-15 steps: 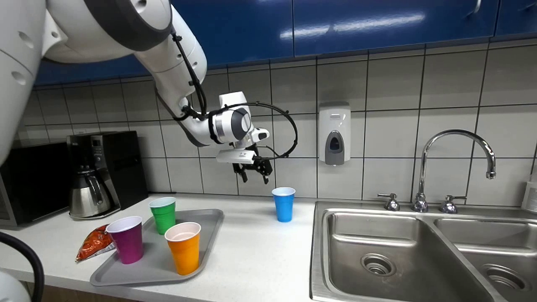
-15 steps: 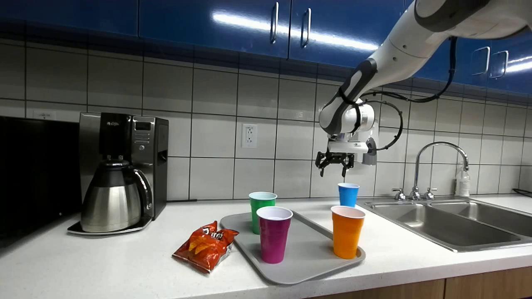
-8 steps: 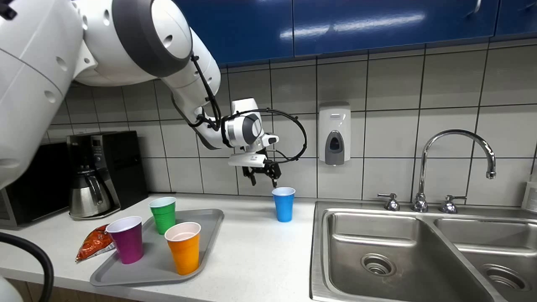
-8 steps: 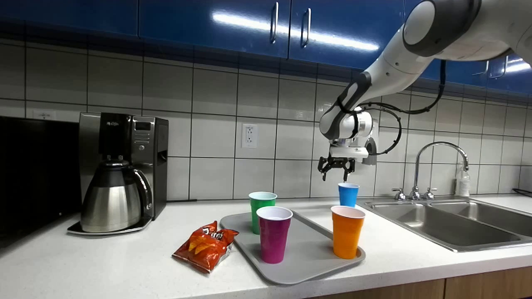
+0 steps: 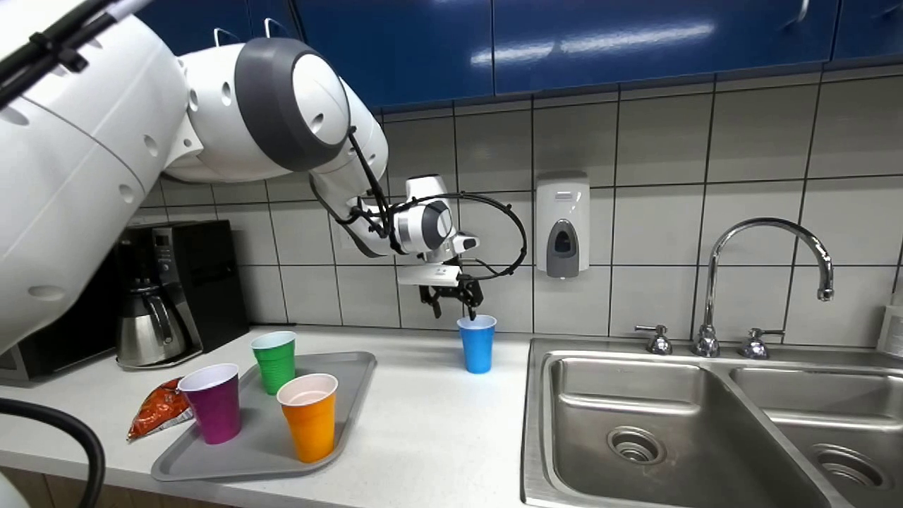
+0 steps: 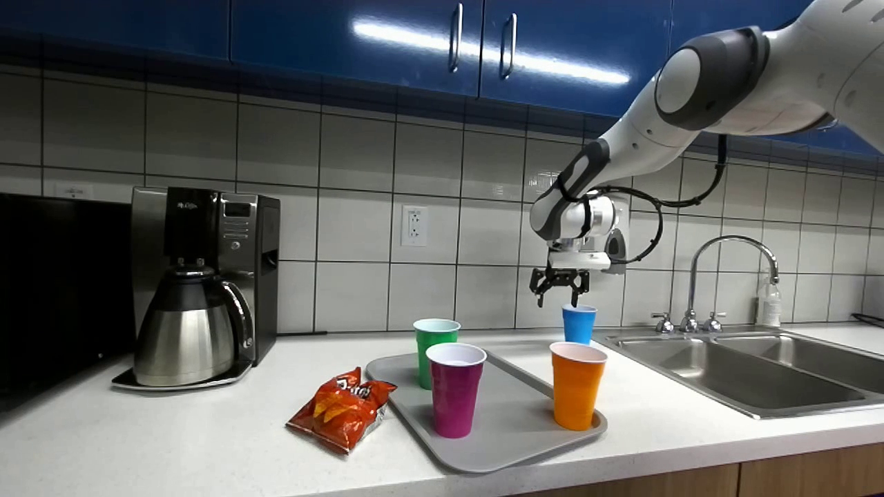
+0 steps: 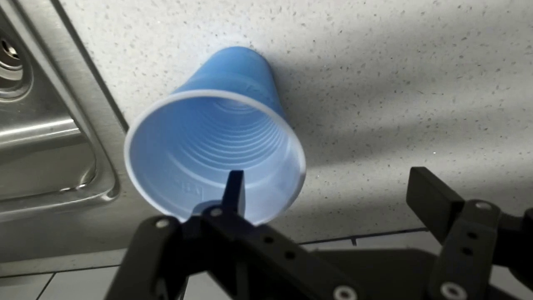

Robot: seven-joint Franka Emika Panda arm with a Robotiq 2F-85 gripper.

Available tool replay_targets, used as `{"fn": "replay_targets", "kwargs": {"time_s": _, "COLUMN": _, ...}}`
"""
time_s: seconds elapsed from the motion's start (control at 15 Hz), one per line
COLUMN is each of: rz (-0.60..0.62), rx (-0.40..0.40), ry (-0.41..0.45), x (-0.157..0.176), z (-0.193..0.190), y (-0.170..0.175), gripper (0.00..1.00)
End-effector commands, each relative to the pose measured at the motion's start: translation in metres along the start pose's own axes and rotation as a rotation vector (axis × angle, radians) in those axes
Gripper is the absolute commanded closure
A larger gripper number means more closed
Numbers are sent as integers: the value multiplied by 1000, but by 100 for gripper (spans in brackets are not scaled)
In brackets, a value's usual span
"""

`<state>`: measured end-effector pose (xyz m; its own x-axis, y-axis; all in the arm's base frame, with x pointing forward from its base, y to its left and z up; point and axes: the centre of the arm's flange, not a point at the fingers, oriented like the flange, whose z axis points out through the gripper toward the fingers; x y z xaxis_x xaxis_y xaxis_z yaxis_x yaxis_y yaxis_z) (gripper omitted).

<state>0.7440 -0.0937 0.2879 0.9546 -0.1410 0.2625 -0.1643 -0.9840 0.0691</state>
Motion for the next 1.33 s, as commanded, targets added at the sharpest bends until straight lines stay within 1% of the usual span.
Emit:
{"fn": "replay_targets", "kwargs": {"time_s": 0.0, "rz": -12, "rx": 12, "ry": -30, "x": 22, "z": 12, "y": 8, "gripper": 0}}
{"fn": "replay_targets", "kwargs": {"time_s": 0.4, "rz": -22, "rx": 3, "ry": -79, "x": 15, "z": 30, "y": 15, "gripper": 0}}
{"fn": "replay_targets", "kwargs": {"time_s": 0.47, "rz": -25, "rx": 4, "ry": -81, "x": 15, "z": 31, "y": 15, "gripper": 7}}
{"fn": "replay_targets", "kwargs": {"time_s": 0.53, "rz": -28, "rx": 5, "ry": -83, "x": 14, "z": 31, "y": 16, "gripper": 28}}
{"fn": "replay_targets", "kwargs": {"time_s": 0.67, "rz": -27, "rx": 5, "ry": -86, "x": 14, "z": 30, "y": 17, "gripper": 34}}
{"fn": "replay_targets", "kwargs": {"time_s": 0.73, "rz": -28, "rx": 4, "ry": -88, "x": 14, "z": 30, "y": 17, "gripper": 40}}
{"fn": "replay_targets", "kwargs": {"time_s": 0.93, "rz": -34, "rx": 3, "ry": -91, "x": 11, "z": 29, "y": 17, "gripper": 66}}
{"fn": "replay_targets", "kwargs": {"time_s": 1.07, "rz": -33, "rx": 3, "ry": -91, "x": 10, "z": 29, "y": 18, "gripper": 79}}
{"fn": "replay_targets", "kwargs": {"time_s": 1.13, "rz": -30, "rx": 2, "ry": -90, "x": 10, "z": 28, "y": 18, "gripper": 88}}
{"fn": "replay_targets", "kwargs": {"time_s": 1.27, "rz": -33, "rx": 7, "ry": -87, "x": 9, "z": 23, "y": 19, "gripper": 99}}
